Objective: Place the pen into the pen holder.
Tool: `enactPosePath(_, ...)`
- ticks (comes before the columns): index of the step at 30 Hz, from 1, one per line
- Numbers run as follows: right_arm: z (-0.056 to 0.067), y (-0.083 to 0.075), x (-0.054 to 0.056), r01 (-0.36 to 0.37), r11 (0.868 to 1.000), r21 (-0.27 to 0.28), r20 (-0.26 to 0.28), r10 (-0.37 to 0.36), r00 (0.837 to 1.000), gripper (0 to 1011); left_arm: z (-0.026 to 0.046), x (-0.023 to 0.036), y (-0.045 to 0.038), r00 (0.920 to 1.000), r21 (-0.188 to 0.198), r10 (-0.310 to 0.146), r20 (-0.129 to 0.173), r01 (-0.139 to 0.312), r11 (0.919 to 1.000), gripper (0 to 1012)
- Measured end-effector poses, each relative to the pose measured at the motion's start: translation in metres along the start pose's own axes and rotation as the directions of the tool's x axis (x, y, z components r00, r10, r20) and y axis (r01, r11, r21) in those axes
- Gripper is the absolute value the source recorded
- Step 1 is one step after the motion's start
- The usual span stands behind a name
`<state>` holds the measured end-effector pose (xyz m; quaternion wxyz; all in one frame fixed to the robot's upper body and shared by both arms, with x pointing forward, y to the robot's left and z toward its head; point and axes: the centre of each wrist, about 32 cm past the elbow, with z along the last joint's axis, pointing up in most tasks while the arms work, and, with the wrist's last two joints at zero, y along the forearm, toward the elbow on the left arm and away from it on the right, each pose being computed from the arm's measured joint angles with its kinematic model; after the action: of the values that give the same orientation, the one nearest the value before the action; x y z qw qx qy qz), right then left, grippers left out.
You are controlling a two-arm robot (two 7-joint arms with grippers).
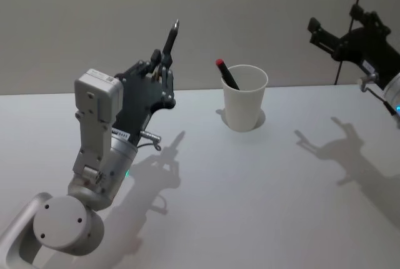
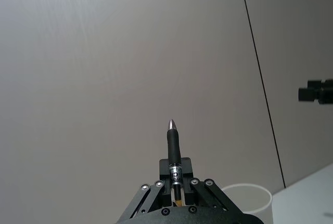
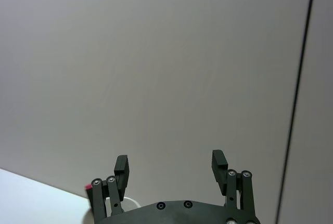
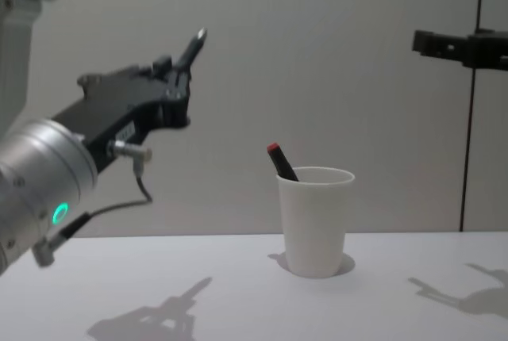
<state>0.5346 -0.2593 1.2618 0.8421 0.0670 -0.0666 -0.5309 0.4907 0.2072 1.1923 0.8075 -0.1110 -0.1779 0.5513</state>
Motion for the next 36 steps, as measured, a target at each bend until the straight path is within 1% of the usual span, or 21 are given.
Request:
enactPosePath(2,0.002,0.001,-0.001,-0.025,1.0,-0.005,-0.032,0.025,0.999,1002,0.001,0.0004,-0.0026,1.0,-0.04,0.001,0.003,-0.001,0.9992,121)
enactPosePath(4,0.003,0.002,-0.002,-0.043,0.999,-0.009,-0.053,0.042,0.998,1002,0.0015,0.0008,-0.0044,1.0,-0.063,0.003,0.005,-0.002,0.998,121)
enactPosePath(5,0.003,0.004,-0.003,-0.063,0.998,-0.013,-0.08,0.062,0.995,1002,0.0021,0.0013,-0.0065,1.0,-0.089,0.005,0.007,-0.004,0.996,121)
enactPosePath(7,0.005,0.006,-0.005,-0.094,0.995,-0.019,-0.117,0.091,0.989,1002,0.0026,0.0017,-0.0085,0.9999,-0.116,0.007,0.009,-0.006,0.9932,121)
enactPosePath(8,0.005,0.006,-0.005,-0.094,0.995,-0.019,-0.117,0.091,0.989,1002,0.0032,0.0022,-0.0108,0.9999,-0.141,0.009,0.011,-0.008,0.9899,120)
enactPosePath(10,0.006,0.008,-0.007,-0.131,0.991,-0.025,-0.162,0.126,0.979,1002,0.0036,0.0026,-0.0128,0.9998,-0.17,0.012,0.013,-0.009,0.9854,121)
enactPosePath(11,0.007,0.009,-0.007,-0.141,0.99,-0.026,-0.174,0.134,0.976,1002,0.0038,0.003,-0.0147,0.9998,-0.193,0.014,0.014,-0.011,0.9812,120)
enactPosePath(12,0.007,0.01,-0.008,-0.153,0.988,-0.028,-0.189,0.145,0.971,1002,0.0039,0.0033,-0.0159,0.9998,-0.205,0.016,0.015,-0.013,0.9787,120)
enactPosePath(13,0.008,0.01,-0.009,-0.163,0.986,-0.029,-0.201,0.154,0.967,1002,0.0042,0.0037,-0.0177,0.9997,-0.228,0.018,0.016,-0.014,0.9735,121)
enactPosePath(14,0.009,0.012,-0.01,-0.183,0.983,-0.03,-0.223,0.172,0.959,1002,0.0043,0.0039,-0.0186,0.9997,-0.237,0.019,0.016,-0.015,0.9713,121)
enactPosePath(16,0.009,0.013,-0.011,-0.202,0.979,-0.033,-0.247,0.188,0.951,1002,0.0046,0.0045,-0.0201,0.9996,-0.255,0.022,0.016,-0.017,0.9669,121)
enactPosePath(17,0.009,0.015,-0.012,-0.225,0.974,-0.035,-0.274,0.207,0.939,1002,0.0048,0.0047,-0.0211,0.9996,-0.262,0.023,0.015,-0.018,0.9648,120)
enactPosePath(18,0.009,0.015,-0.012,-0.225,0.974,-0.035,-0.274,0.207,0.939,1002,0.0051,0.0051,-0.0224,0.9996,-0.277,0.025,0.015,-0.02,0.9606,120)
enactPosePath(20,0.01,0.018,-0.015,-0.265,0.964,-0.038,-0.323,0.239,0.916,1002,0.0056,0.0054,-0.0238,0.9996,-0.291,0.026,0.014,-0.021,0.9566,121)
enactPosePath(21,0.01,0.019,-0.016,-0.271,0.962,-0.038,-0.331,0.244,0.912,1002,0.0058,0.0057,-0.0249,0.9995,-0.302,0.028,0.014,-0.022,0.9531,120)
enactPosePath(22,0.01,0.02,-0.017,-0.288,0.957,-0.039,-0.353,0.257,0.9,1002,0.006,0.0058,-0.0254,0.9995,-0.307,0.028,0.013,-0.023,0.9515,121)
enactPosePath(23,0.011,0.021,-0.018,-0.295,0.955,-0.038,-0.361,0.262,0.895,1002,0.0062,0.006,-0.0263,0.9995,-0.316,0.029,0.013,-0.024,0.9486,120)
enactPosePath(27,0.012,0.023,-0.019,-0.319,0.947,-0.035,-0.388,0.281,0.878,1002,0.0068,0.0066,-0.0282,0.9995,-0.335,0.031,0.012,-0.025,0.942,120)
enactPosePath(29,0.013,0.024,-0.02,-0.324,0.946,-0.03,-0.396,0.287,0.873,1002,0.007,0.0067,-0.0287,0.9994,-0.34,0.032,0.011,-0.026,0.94,121)
enactPosePath(35,0.017,0.025,-0.022,-0.325,0.946,-0.006,-0.411,0.294,0.863,1002,0.0076,0.0072,-0.0305,0.9994,-0.358,0.034,0.009,-0.029,0.9333,121)
enactPosePath(36,0.018,0.025,-0.023,-0.326,0.945,0.004,-0.418,0.298,0.858,1002,0.0077,0.0073,-0.0308,0.9994,-0.361,0.035,0.009,-0.029,0.9321,121)
